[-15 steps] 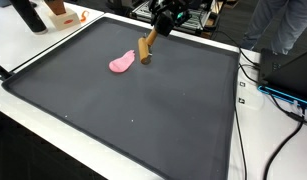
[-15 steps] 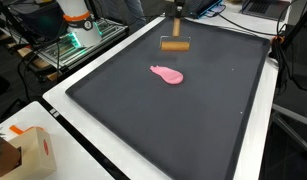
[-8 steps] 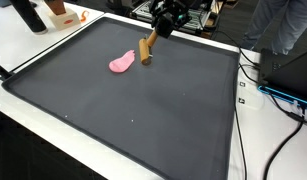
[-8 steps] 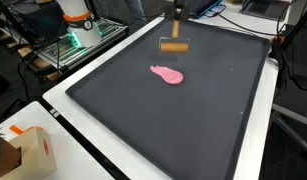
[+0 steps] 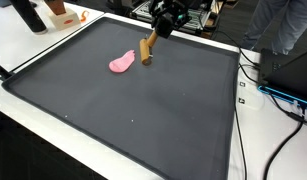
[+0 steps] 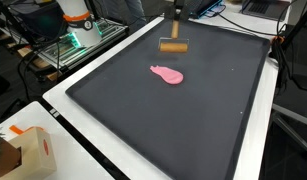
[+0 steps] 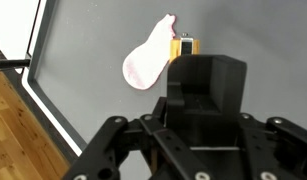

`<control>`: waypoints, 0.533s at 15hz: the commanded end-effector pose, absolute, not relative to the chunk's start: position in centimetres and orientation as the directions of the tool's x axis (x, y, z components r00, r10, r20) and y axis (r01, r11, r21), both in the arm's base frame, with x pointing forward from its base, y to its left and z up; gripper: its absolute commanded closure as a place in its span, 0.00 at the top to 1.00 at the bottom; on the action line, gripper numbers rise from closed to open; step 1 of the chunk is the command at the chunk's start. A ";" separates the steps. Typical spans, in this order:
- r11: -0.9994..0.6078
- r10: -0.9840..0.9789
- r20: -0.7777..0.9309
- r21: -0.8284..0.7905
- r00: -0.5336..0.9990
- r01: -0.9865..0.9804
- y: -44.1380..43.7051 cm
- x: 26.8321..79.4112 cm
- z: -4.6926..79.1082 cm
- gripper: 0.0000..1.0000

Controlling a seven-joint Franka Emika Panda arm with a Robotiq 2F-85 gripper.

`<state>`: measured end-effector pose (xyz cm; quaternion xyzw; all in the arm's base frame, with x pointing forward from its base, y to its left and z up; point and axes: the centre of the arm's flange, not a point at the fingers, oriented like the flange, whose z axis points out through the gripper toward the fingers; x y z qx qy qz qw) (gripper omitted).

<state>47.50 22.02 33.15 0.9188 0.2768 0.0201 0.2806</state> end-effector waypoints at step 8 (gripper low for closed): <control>-0.747 0.520 -0.111 0.421 0.847 0.514 19.0 50.0 35.3 0.24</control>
